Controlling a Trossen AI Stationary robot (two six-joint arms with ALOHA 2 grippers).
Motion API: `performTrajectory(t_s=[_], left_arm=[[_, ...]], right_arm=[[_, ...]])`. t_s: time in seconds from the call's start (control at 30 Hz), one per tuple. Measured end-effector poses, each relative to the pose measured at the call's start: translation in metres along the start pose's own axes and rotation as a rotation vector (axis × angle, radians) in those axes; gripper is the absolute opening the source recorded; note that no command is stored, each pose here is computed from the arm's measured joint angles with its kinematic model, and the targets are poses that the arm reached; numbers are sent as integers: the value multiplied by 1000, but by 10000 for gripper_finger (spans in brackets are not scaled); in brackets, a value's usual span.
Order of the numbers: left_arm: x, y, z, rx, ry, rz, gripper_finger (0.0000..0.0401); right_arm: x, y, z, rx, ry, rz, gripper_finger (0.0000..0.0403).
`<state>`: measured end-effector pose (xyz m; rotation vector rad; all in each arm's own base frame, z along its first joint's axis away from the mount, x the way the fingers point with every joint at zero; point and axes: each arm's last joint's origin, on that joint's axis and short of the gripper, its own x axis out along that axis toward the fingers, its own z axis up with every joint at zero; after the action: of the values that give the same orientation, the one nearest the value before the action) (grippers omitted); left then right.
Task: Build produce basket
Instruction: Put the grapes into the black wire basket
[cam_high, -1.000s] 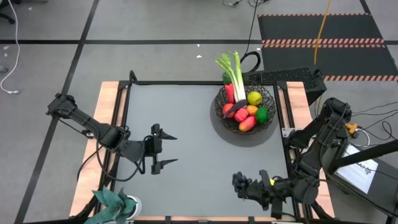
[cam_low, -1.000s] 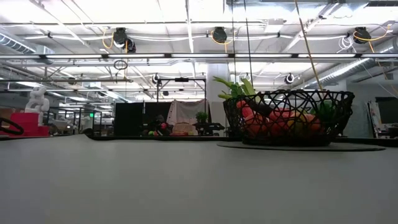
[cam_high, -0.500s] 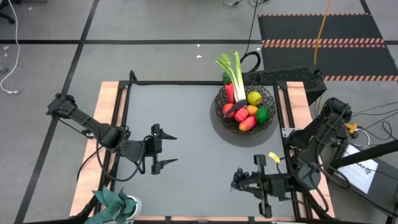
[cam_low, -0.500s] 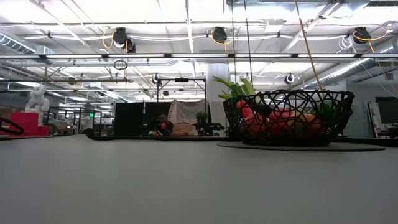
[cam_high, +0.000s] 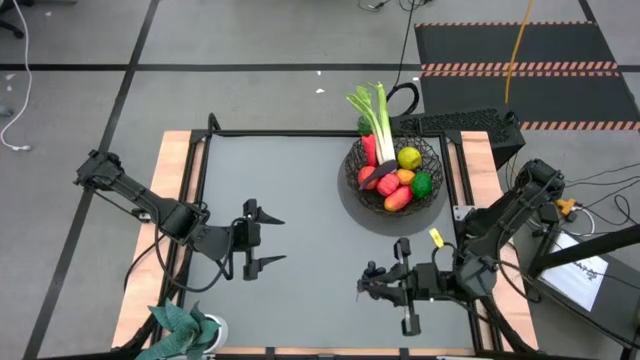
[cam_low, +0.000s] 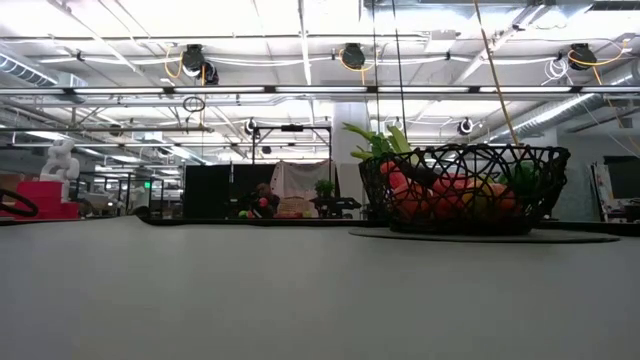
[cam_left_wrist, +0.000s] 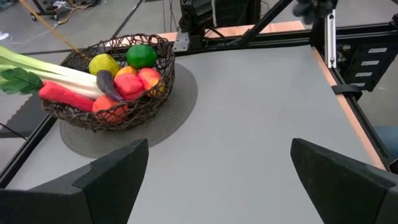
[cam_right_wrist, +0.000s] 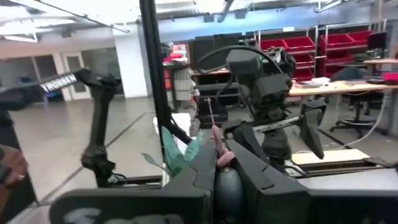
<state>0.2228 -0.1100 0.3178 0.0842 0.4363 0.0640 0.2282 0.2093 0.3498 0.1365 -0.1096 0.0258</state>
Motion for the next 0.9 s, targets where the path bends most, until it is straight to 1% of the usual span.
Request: performTrajectory(t_s=[0.07,0.13,0.23,0.33,0.4,0.47,0.57,0.63,0.7,0.83,0.9], left_arm=[[0,0,0,0,0,0,390],[0,0,0,0,0,0,390],[0,0,0,-1,0,0,390],[0,0,0,-1,0,0,390],[0,0,0,-1,0,0,390],[0,0,0,-1,0,0,390],[0,0,0,-1,0,0,390],[0,0,0,-1,0,0,390],[0,0,0,11,0,0,390],[1,2,0,70,0,6,390],[2,4,1,94,2,17,390]], right_arm=[[3,-2,-3,-26,13,-19,18],[5,-7,-6,-48,35,-77,18],[8,-16,-14,-111,91,-230,18],[9,-28,-23,-238,170,-369,18],[11,-39,-28,-317,210,-484,18],[11,-50,-31,-362,231,-603,18],[12,-70,-29,-412,264,-703,18],[14,-89,-25,-401,277,-767,18],[17,-113,-22,-369,313,-799,18],[19,-161,-18,-274,462,-762,22],[14,-182,-16,-238,525,-780,27]])
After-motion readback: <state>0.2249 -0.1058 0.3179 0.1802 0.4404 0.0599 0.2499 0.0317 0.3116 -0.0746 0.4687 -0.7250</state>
